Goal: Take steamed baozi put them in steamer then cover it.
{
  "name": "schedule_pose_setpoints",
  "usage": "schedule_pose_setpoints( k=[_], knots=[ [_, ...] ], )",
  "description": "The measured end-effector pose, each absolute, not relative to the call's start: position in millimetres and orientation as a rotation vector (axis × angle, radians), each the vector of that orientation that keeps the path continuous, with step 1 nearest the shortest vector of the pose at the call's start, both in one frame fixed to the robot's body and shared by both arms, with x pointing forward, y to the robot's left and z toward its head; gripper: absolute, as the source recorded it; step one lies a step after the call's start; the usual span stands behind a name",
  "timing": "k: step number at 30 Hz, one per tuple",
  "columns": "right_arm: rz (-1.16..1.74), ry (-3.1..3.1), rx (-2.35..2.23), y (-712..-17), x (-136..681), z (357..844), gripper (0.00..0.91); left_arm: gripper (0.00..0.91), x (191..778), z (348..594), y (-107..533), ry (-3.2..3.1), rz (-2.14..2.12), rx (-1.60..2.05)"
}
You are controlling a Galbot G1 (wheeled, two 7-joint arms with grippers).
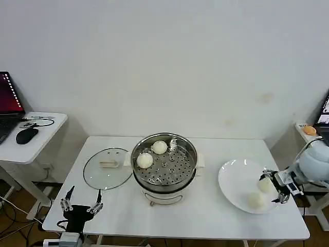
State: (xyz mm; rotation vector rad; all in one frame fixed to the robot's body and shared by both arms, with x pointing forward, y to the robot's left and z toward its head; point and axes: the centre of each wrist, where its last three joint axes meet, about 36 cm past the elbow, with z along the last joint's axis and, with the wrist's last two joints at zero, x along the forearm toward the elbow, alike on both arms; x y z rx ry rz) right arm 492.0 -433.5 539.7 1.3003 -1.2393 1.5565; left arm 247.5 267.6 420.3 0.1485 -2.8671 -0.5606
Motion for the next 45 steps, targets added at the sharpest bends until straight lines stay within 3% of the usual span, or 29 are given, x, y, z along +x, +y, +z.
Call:
schedule_pose_setpoints(
  k=[25, 36, 38, 45],
  knots=[
    [1.389, -1.296, 1.212, -434, 522, 477, 0.907, 0.907, 250, 417, 270, -2.856, -0.573, 0.161],
    [1.326, -1.302, 1.203, -431, 527, 465, 0.715, 0.907, 250, 417, 272, -2.855, -0.578, 0.163],
    [1.320, -1.303, 1.200, -430, 527, 465, 0.625, 0.907, 251, 417, 272, -2.856, -0.576, 0.164],
    [1.302, -1.303, 1.188, -433, 529, 464, 0.544, 0.907, 251, 417, 271, -2.856, -0.571, 0.166]
  ],
)
